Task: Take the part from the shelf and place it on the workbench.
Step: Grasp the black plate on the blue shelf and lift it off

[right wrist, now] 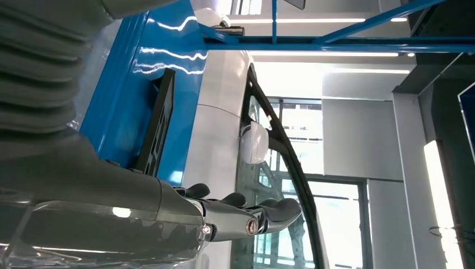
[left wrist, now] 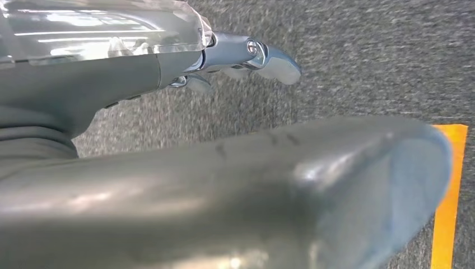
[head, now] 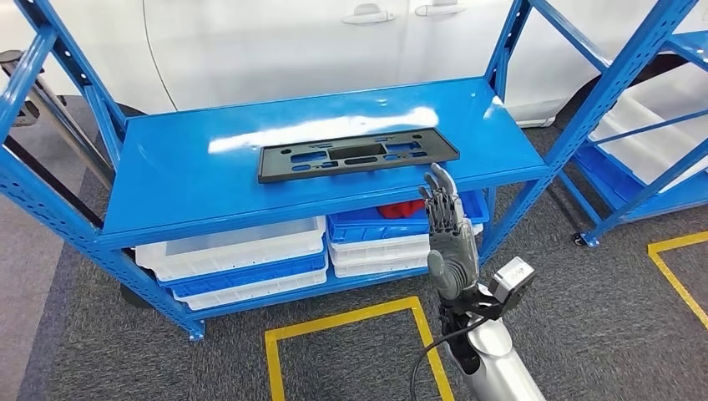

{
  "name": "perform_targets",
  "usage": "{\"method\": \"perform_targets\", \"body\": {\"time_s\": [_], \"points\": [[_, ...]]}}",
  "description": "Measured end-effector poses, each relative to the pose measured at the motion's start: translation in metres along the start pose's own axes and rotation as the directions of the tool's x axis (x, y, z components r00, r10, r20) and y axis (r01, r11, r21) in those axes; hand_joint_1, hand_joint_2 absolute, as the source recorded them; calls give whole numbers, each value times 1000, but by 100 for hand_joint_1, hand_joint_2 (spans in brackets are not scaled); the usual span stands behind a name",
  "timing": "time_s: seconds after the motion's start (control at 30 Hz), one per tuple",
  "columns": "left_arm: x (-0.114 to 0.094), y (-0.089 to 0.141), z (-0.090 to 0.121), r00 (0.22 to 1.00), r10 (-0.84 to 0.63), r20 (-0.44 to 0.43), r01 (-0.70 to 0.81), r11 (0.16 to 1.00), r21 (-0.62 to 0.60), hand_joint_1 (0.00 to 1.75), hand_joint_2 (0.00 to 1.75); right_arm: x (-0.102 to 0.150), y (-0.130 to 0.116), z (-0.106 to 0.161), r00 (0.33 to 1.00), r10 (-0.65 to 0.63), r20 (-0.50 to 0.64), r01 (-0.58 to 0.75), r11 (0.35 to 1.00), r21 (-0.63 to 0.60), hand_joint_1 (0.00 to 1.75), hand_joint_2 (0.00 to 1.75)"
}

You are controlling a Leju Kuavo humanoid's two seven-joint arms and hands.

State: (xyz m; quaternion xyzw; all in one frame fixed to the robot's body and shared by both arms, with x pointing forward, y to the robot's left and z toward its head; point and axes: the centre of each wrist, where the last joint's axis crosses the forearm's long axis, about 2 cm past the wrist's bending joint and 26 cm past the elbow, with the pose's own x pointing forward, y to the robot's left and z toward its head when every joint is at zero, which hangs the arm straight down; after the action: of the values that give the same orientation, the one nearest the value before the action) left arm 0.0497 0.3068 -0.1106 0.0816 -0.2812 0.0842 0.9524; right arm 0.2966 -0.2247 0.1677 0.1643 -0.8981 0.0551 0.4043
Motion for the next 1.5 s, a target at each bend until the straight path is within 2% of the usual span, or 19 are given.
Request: {"method": "perform_targets", "body": {"time_s": [1.5], "points": [[-1, -1, 1, 1000, 1, 3, -1, 1000, -4, 0, 0, -7, -1, 8, 999, 21, -33, -20, 1000, 14, 0, 0]]}}
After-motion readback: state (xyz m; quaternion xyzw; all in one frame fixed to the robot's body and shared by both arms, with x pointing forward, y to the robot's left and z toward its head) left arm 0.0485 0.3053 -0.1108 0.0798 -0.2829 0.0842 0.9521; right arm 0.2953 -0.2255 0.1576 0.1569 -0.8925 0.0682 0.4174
